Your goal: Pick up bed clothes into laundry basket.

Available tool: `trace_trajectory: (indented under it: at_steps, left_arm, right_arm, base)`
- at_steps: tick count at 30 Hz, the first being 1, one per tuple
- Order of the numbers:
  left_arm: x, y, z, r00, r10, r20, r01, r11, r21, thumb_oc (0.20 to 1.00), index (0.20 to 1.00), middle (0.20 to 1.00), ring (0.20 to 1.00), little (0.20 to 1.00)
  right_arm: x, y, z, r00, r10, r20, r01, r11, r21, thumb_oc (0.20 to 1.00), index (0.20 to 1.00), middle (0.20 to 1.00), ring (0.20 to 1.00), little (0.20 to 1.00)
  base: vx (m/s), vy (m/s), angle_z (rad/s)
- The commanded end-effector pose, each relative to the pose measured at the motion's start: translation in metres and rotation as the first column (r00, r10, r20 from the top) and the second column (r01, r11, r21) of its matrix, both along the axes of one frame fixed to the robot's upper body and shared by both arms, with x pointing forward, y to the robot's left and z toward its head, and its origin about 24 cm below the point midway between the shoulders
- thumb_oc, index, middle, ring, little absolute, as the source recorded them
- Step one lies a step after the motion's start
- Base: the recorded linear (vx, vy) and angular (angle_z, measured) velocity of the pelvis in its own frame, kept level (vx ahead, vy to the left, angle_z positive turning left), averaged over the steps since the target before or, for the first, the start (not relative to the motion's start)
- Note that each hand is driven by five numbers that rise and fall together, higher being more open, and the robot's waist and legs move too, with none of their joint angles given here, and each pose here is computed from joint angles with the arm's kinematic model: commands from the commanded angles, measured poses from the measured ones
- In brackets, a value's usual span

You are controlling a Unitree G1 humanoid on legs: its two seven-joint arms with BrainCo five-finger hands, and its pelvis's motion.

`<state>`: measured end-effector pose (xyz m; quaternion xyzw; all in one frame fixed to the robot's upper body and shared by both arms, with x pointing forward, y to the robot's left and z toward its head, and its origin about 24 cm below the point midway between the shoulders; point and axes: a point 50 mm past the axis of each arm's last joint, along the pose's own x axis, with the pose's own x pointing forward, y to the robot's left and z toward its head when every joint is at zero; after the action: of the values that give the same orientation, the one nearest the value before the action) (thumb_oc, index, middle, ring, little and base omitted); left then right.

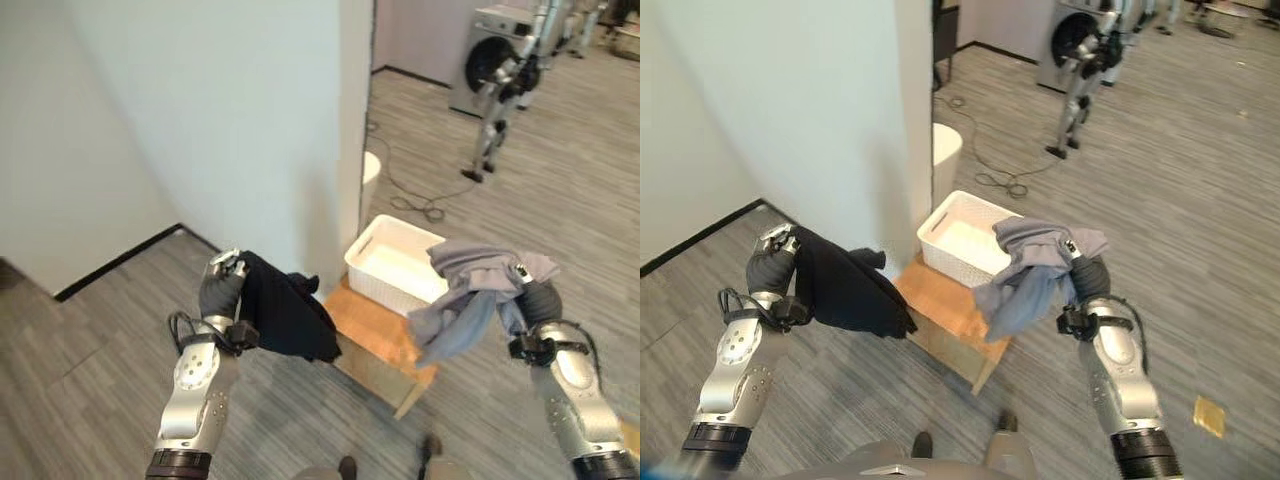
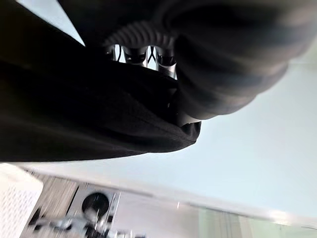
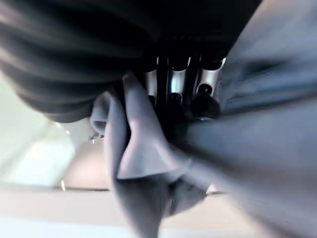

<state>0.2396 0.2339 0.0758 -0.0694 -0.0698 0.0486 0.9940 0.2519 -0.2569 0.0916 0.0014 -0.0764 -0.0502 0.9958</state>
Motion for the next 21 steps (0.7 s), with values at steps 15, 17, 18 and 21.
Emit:
trace_trajectory:
  at_steps: [15, 17, 18, 21]
  left_arm:
    - [-0.02, -0.024, -0.015, 0.976, -0.211, -0.056, 0.205, 0.974, -0.101, 0.2, 0.2, 0.2, 0.2, 0.2]
    - [-0.02, -0.024, -0.016, 0.975, -0.212, -0.062, 0.205, 0.974, -0.101, 0.2, 0.2, 0.2, 0.2, 0.2]
    - [-0.02, -0.024, -0.016, 0.975, -0.211, -0.063, 0.204, 0.973, -0.105, 0.2, 0.2, 0.2, 0.2, 0.2]
    - [-0.02, -0.026, -0.017, 0.973, -0.223, -0.067, 0.214, 0.97, -0.116, 0.2, 0.2, 0.2, 0.2, 0.2]
  right_arm:
    - [0.1, -0.103, 0.183, 0.929, -0.345, 0.136, 0.37, 0.834, -0.41, 0.2, 0.2, 0.2, 0.2, 0.2]
    - [0.102, -0.102, 0.186, 0.927, -0.35, 0.132, 0.373, 0.829, -0.416, 0.2, 0.2, 0.2, 0.2, 0.2]
    - [0.104, -0.102, 0.19, 0.924, -0.359, 0.132, 0.38, 0.824, -0.421, 0.2, 0.2, 0.2, 0.2, 0.2]
    - [0.112, -0.093, 0.197, 0.924, -0.355, 0.14, 0.38, 0.827, -0.415, 0.2, 0.2, 0.2, 0.2, 0.2]
  base:
    - [0.05, -0.073, 0.13]
    - [-0.01, -0.006, 0.06]
    - [0.0, -0.006, 0.05]
    - [0.01, -0.001, 0.05]
